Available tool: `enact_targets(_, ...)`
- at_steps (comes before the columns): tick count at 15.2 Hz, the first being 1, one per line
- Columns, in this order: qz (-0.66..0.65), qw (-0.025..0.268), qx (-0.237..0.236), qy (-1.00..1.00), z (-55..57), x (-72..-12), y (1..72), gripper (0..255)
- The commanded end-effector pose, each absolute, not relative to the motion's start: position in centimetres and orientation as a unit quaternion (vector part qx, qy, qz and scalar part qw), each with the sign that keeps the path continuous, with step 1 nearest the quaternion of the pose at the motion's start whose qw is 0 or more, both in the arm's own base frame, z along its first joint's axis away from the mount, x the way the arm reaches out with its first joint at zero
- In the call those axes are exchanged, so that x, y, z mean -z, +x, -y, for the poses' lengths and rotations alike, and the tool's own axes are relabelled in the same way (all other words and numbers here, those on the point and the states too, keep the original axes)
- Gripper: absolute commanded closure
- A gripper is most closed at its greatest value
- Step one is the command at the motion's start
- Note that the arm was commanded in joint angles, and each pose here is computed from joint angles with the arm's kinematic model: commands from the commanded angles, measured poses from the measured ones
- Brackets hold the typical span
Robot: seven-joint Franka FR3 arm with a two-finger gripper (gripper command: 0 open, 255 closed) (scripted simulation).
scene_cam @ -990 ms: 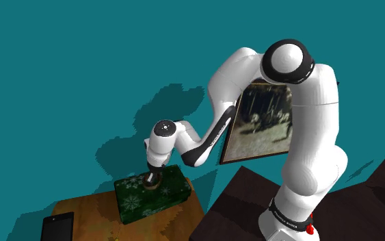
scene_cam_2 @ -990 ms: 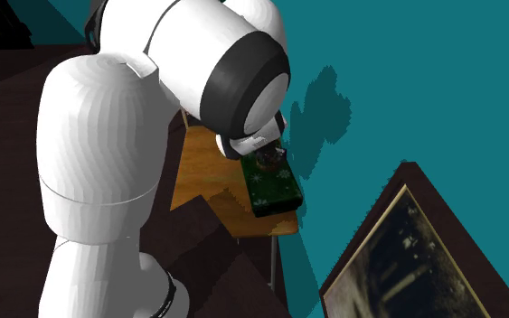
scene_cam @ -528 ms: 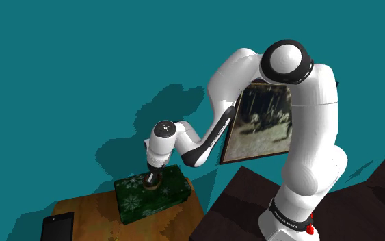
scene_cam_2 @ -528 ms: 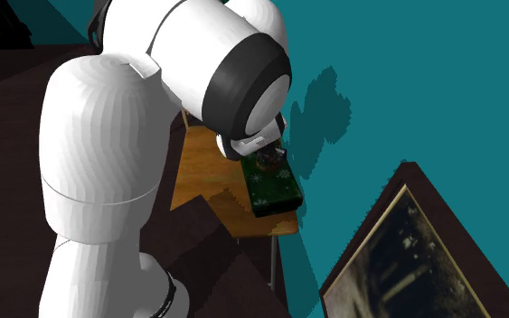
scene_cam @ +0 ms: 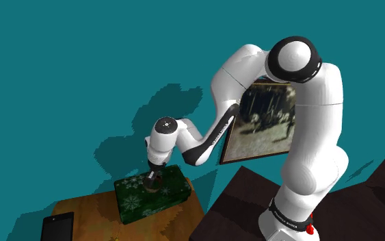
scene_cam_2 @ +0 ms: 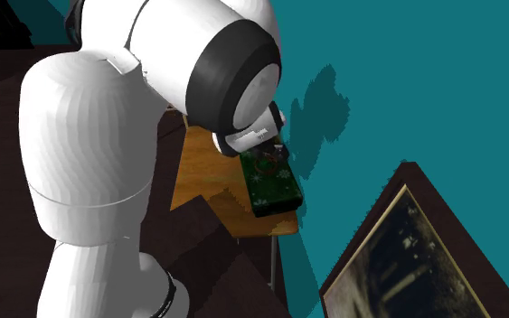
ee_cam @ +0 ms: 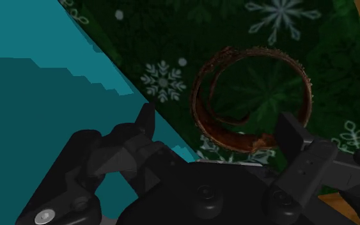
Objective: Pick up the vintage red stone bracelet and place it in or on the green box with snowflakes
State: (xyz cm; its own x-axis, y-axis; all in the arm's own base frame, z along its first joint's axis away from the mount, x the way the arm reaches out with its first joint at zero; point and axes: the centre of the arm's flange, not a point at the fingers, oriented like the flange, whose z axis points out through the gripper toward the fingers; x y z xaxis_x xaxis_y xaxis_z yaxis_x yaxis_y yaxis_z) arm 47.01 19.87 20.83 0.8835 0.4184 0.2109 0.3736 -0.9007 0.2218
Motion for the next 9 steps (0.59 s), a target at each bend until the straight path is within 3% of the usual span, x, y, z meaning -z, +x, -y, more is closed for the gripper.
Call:
enact_targets(1,-0.204,0.087,-0.127,0.967,-20.24,-22.99,46.42,0)
enact_targets(9,-0.204,0.087,-0.127,0.967,-20.36,-23.98,46.13,0)
